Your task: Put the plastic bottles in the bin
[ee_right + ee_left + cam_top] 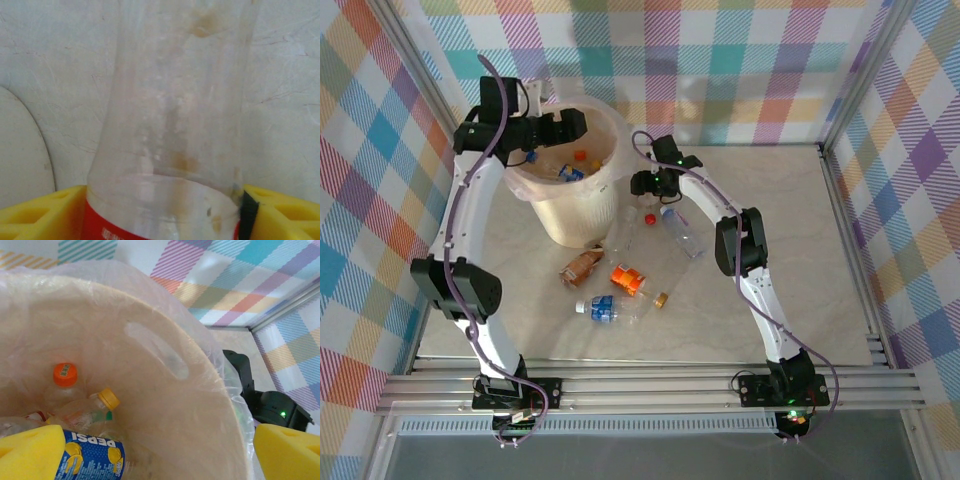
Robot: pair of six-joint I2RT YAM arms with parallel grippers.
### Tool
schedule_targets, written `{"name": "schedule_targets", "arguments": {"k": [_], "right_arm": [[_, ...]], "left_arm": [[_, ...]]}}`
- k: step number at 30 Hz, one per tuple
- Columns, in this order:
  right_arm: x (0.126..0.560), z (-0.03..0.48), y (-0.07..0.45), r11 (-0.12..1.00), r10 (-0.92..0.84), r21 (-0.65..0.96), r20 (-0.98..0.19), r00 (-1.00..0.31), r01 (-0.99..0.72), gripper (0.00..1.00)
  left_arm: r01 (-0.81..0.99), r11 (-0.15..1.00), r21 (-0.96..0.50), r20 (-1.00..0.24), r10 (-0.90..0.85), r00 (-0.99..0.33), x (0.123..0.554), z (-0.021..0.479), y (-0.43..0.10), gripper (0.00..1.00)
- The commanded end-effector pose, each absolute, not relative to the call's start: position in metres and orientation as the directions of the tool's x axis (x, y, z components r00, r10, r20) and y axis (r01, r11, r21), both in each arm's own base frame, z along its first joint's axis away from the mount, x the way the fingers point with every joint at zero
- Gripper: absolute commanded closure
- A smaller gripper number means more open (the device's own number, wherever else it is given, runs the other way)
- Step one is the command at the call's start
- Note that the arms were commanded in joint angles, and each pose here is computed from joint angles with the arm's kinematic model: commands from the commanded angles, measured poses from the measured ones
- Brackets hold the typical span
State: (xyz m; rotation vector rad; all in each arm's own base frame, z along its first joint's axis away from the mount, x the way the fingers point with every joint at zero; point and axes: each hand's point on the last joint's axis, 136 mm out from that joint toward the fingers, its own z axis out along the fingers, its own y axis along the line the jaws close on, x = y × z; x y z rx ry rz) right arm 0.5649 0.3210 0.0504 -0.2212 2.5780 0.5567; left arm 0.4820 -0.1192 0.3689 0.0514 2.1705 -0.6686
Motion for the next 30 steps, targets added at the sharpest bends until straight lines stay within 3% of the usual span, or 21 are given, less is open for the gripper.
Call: {"name": "schedule_targets", "arguments": {"k": [1,18,30], "right_arm": [[0.567,0.059,0.333,0.887,-0.054,0.369,-0.517,-0.854,-0.279,0.31],[0.571,0.182,0.322,0.881,-0.021,0.333,-0.682,-0.731,-0.336,0.44],[0.522,0.258,0.280,0.900,0.028,0.290,-0.784,-0.621,-0.326,0.48]], "left_arm": [[0.252,0.873,-0.418,-0.794,-0.216,-0.568,0.468,0.399,-0.107,0.01],[0.267,0.866,-0.422,-0.861,-0.291,-0.416,0.418,0.440,-0.096,0.00],[0.359,0.797,-0.485,-0.858,-0.354,-0.373,0.386,0.454,-0.115,0.00]]}}
